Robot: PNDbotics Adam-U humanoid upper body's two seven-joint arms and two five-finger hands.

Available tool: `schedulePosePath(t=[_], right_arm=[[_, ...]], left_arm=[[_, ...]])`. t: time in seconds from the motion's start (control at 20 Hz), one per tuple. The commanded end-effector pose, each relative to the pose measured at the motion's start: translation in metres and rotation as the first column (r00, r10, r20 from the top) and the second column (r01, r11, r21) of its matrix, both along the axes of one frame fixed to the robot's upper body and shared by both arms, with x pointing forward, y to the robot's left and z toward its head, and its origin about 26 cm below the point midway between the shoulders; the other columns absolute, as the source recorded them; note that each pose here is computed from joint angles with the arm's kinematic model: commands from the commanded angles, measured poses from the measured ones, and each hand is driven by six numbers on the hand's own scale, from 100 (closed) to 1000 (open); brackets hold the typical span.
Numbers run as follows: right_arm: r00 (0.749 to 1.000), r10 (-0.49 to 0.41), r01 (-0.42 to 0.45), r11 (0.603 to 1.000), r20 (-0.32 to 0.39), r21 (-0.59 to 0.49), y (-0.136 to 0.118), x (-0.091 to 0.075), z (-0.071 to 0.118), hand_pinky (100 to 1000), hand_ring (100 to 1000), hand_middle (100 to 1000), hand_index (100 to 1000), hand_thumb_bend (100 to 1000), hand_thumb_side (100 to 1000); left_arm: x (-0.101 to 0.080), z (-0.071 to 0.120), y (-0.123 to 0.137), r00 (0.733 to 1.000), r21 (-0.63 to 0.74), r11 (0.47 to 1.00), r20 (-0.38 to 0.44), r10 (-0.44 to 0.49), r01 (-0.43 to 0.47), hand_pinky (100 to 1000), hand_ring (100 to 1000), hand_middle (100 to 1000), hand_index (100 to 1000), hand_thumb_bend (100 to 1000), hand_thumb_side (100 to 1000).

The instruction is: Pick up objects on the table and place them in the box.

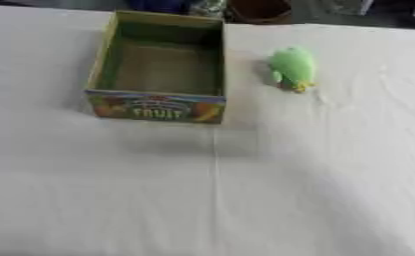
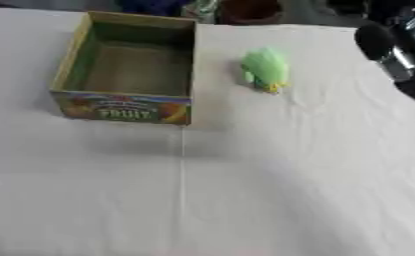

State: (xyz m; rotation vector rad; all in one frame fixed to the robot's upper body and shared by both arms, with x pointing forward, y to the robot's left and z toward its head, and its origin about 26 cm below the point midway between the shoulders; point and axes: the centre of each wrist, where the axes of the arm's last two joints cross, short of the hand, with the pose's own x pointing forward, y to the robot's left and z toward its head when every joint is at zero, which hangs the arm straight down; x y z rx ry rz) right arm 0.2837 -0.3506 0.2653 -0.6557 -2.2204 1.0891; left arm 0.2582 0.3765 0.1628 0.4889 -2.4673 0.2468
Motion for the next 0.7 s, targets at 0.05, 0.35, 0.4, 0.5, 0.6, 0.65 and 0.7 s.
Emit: schedulePosePath(t=[0.05, 0.35, 0.4, 0.5, 0.6, 0.65, 0.7], right_arm=[[0.998, -0.060, 0.057, 0.985, -0.010, -0.163, -0.001, -0.002, 0.023, 861, 863, 809, 954, 806, 914], [0.987, -0.139, 0.108, 0.944, -0.079, -0.313, 0.012, 0.008, 0.030, 885, 891, 836, 962, 836, 856], [0.984, -0.152, 0.115, 0.936, -0.087, -0.333, 0.014, 0.009, 0.030, 886, 894, 838, 963, 835, 850], [0.979, -0.174, 0.123, 0.921, -0.107, -0.370, 0.020, 0.010, 0.030, 894, 910, 851, 963, 808, 787], [0.973, -0.188, 0.121, 0.905, -0.130, -0.408, 0.024, 0.012, 0.025, 900, 918, 855, 968, 794, 767], [0.971, -0.196, 0.121, 0.897, -0.138, -0.425, 0.024, 0.013, 0.023, 902, 919, 857, 971, 801, 773], [0.968, -0.205, 0.122, 0.889, -0.144, -0.441, 0.024, 0.015, 0.022, 903, 919, 857, 972, 804, 773]], left_arm=[[-0.002, 0.009, 0.000, 1.000, 0.032, 0.999, 0.021, -0.014, 0.013, 456, 441, 483, 628, 100, 768], [-0.001, 0.009, -0.001, 1.000, 0.033, 0.999, 0.016, -0.025, 0.024, 456, 441, 483, 628, 100, 769], [-0.001, 0.009, -0.001, 1.000, 0.033, 0.999, 0.016, -0.026, 0.025, 456, 441, 483, 628, 100, 769], [-0.001, 0.009, -0.001, 1.000, 0.034, 0.999, 0.013, -0.027, 0.027, 456, 440, 482, 627, 100, 763], [-0.001, 0.009, -0.002, 1.000, 0.034, 0.999, 0.011, -0.028, 0.027, 455, 441, 483, 627, 100, 764], [-0.001, 0.009, -0.001, 1.000, 0.033, 0.999, 0.012, -0.028, 0.027, 456, 441, 483, 627, 100, 765], [-0.001, 0.009, -0.002, 1.000, 0.032, 0.999, 0.011, -0.028, 0.028, 456, 441, 483, 626, 100, 765]])
